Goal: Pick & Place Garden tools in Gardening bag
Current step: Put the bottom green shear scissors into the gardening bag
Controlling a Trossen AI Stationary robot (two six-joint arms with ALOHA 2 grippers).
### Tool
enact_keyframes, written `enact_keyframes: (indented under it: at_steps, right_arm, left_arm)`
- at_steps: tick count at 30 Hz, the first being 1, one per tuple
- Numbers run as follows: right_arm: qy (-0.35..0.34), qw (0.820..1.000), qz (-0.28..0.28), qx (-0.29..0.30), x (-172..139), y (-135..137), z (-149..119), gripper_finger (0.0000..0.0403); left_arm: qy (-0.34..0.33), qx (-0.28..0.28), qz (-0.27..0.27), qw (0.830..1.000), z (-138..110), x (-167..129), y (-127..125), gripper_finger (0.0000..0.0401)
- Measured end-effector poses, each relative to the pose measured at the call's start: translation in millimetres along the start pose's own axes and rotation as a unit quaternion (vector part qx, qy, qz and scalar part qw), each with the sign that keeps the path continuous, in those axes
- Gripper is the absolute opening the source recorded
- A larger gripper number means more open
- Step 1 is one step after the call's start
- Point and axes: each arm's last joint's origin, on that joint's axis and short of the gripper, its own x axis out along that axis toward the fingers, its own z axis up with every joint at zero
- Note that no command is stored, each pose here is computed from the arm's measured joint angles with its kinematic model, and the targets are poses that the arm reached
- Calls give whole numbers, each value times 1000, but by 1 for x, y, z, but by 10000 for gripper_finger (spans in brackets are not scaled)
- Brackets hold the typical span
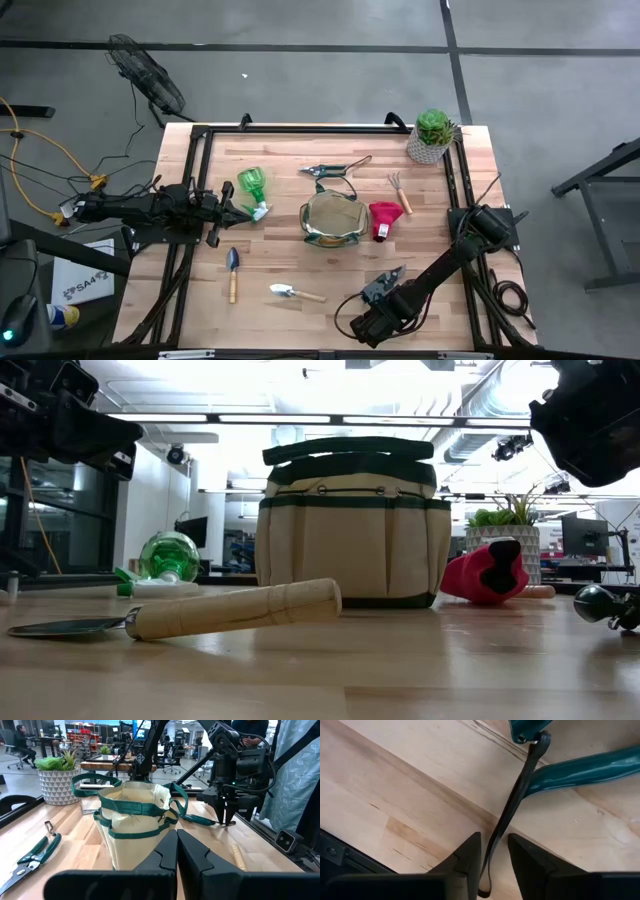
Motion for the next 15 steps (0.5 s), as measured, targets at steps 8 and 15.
enact_keyframes:
  at_steps: [8,15]
  right_arm:
    - [3,1000,-4,-2,1,0,7,49]
    - [1,1000,-3,-4,1,0,8,26]
  left_arm:
    - [0,0,0,1000,0,0,0,0]
    - [0,0,0,1000,0,0,0,0]
